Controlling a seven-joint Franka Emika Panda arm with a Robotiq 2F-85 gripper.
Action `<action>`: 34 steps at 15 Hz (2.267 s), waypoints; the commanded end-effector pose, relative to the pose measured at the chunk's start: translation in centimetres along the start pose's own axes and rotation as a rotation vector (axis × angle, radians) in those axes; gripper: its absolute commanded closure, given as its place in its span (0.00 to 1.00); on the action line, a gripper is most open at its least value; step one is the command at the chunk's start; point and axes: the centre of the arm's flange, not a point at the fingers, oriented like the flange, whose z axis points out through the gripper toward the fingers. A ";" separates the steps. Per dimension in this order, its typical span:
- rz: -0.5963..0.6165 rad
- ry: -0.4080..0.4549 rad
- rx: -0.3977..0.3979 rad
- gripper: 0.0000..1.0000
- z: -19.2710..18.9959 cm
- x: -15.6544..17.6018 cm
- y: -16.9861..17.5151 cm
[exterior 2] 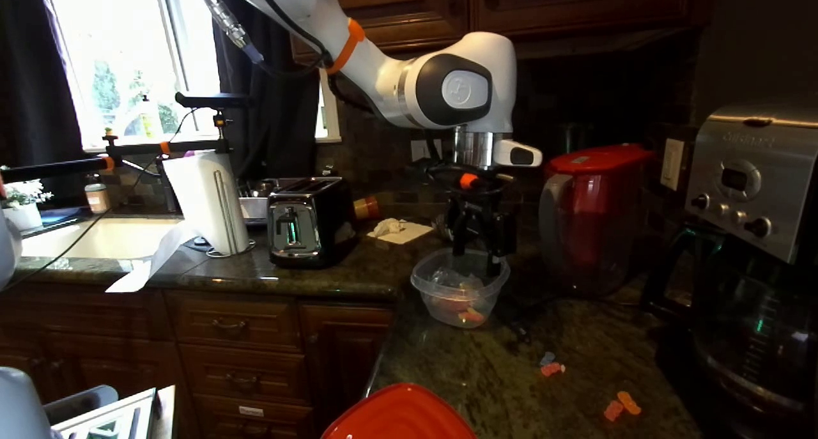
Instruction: Put two gummy bears into the lunchbox
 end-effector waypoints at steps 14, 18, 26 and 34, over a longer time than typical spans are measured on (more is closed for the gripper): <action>0.235 0.106 0.050 0.00 6.4 2.0 14.8; 0.282 0.165 0.009 0.00 8.2 2.7 14.7; 0.271 0.110 0.030 0.00 8.6 2.7 15.4; 0.246 0.052 0.038 0.00 9.8 1.9 14.8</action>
